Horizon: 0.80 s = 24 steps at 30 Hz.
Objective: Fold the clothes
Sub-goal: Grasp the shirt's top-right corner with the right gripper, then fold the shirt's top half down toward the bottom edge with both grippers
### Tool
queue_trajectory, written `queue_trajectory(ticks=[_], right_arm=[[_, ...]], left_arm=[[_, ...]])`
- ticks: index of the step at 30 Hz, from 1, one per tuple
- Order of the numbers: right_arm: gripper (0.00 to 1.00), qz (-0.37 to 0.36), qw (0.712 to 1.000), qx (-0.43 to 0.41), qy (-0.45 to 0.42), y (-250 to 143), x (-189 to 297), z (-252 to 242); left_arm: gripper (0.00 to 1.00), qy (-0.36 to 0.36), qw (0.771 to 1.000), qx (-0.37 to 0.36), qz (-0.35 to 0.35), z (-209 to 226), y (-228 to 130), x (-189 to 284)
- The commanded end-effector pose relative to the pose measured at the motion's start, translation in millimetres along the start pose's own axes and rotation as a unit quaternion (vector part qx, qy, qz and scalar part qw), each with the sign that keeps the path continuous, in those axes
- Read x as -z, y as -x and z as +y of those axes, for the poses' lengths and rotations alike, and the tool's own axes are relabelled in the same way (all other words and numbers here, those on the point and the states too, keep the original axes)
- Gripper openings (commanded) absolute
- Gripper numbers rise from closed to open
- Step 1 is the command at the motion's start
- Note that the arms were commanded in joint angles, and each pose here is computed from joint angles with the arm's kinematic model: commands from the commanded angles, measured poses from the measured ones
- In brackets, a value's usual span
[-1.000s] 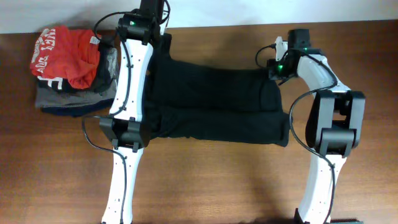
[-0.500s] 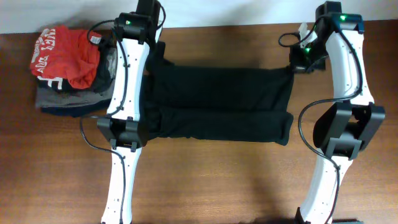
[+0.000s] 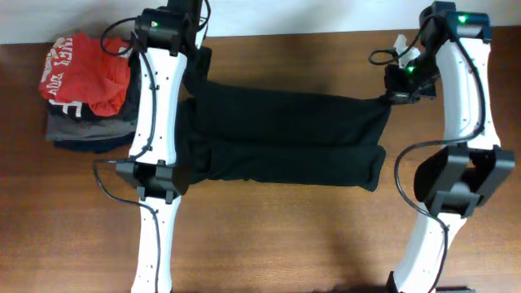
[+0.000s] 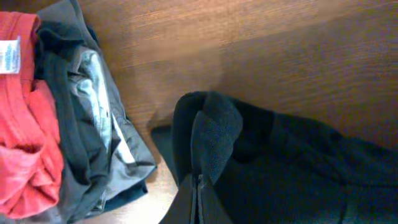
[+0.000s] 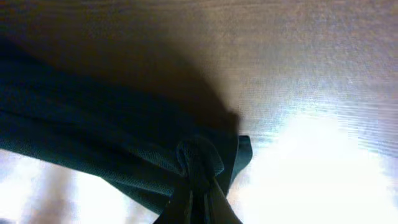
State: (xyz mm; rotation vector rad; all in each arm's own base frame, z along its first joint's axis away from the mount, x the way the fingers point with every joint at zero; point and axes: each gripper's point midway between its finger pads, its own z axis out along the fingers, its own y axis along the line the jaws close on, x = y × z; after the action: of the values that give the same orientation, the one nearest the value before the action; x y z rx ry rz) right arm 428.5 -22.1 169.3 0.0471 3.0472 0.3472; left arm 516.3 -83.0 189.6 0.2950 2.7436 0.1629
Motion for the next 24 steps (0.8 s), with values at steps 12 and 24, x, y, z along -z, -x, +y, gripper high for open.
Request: queue_trajectory(ticks=[12,24], right_arm=[[0.04,0.041,0.998,-0.022,-0.036,-29,4,-13],[0.04,0.104,0.991,-0.067,-0.051,-60,-86,-37]], left_arm=[[0.01,-0.005,0.981,-0.02,0.195,-4,-89,-38],[0.01,-0.009,0.978,-0.027,0.207,-10,-95,-42]])
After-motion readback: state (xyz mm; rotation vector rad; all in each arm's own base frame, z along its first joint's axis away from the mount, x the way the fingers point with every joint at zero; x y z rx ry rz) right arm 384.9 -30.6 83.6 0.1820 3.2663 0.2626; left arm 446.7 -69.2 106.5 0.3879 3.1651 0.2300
